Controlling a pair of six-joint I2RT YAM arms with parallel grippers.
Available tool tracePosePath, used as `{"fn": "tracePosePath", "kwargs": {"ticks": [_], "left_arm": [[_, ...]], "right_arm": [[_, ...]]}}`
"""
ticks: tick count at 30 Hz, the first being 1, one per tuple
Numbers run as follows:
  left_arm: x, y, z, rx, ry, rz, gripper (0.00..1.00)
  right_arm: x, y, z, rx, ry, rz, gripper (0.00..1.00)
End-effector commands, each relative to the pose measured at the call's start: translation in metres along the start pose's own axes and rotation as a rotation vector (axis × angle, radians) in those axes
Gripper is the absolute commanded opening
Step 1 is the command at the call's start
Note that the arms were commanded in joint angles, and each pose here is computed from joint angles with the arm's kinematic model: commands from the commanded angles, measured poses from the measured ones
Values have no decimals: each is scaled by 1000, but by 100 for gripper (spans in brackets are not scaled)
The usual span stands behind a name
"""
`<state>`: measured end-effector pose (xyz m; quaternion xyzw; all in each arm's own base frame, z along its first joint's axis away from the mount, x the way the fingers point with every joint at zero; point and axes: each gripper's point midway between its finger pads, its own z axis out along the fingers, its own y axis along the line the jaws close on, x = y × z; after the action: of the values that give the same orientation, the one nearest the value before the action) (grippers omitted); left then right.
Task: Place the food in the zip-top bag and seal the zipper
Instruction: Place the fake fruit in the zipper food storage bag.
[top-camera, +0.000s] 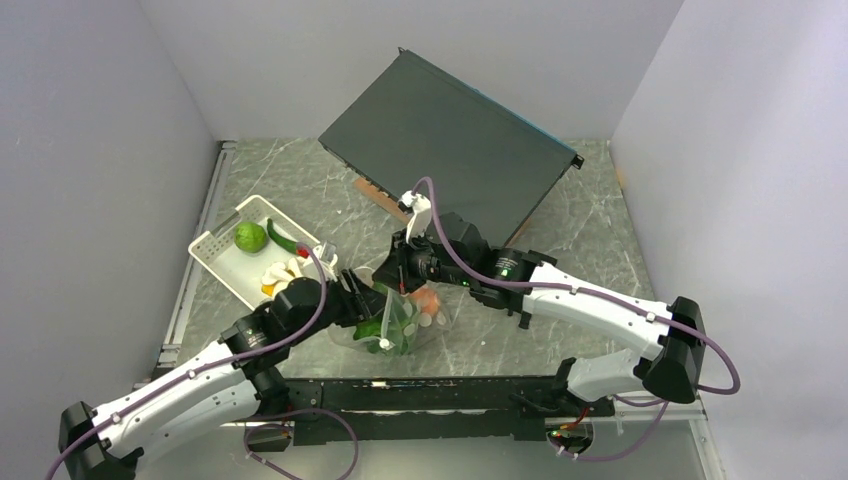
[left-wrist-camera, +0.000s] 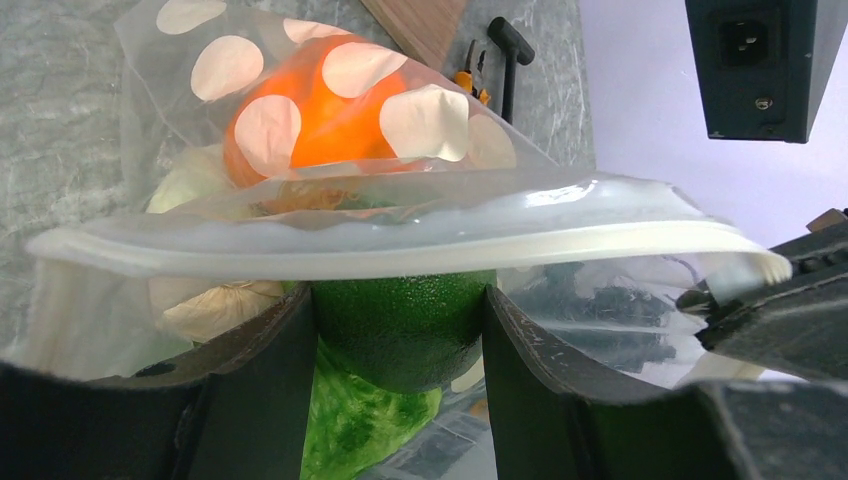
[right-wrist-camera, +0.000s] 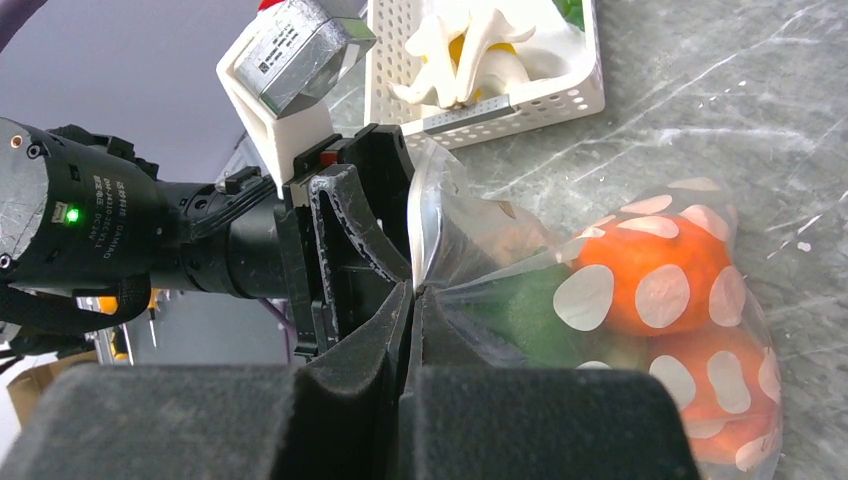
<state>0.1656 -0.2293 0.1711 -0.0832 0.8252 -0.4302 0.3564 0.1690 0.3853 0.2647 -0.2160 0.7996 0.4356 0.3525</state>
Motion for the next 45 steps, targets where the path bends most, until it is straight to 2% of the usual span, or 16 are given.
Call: {"fn": "tracePosePath", "kwargs": {"ticks": [1,3,6,8,19,33,36,39,43,45], "left_arm": [[-8,-15,-7,36,-12,8,33],[-7,-10,-8,11,-5,19,44],[-6,-9,-11,2,3,23,70],[-8,-12,-14,5,5,46,78],[-16,-16,-22,-43,16,83,89],[-17,-4,-18,-118,25,114,77],[-13,-5,-11,-133,61,135,67],[-7,-3,-5,-145,95,148,65],[-2,0,-2,-147,123,168,52],[-2,1,-3,-142,112,166,42]], "right_arm": [[-41,28,-6,-65,-110,-32,0],[-41,24,-8,-57,-132,-32,0],[-43,24,-7,-57,-149,-27,0],[-41,24,-5,-52,-132,-32,0],[-35,12,-10,-15,-135,-46,0],[-38,14,-15,-21,-150,-57,0],[-41,18,-16,-34,-155,-52,0],[-42,21,-16,-49,-157,-45,0],[-41,22,-15,-52,-151,-46,0],[-41,21,-16,-48,-154,-48,0]]}}
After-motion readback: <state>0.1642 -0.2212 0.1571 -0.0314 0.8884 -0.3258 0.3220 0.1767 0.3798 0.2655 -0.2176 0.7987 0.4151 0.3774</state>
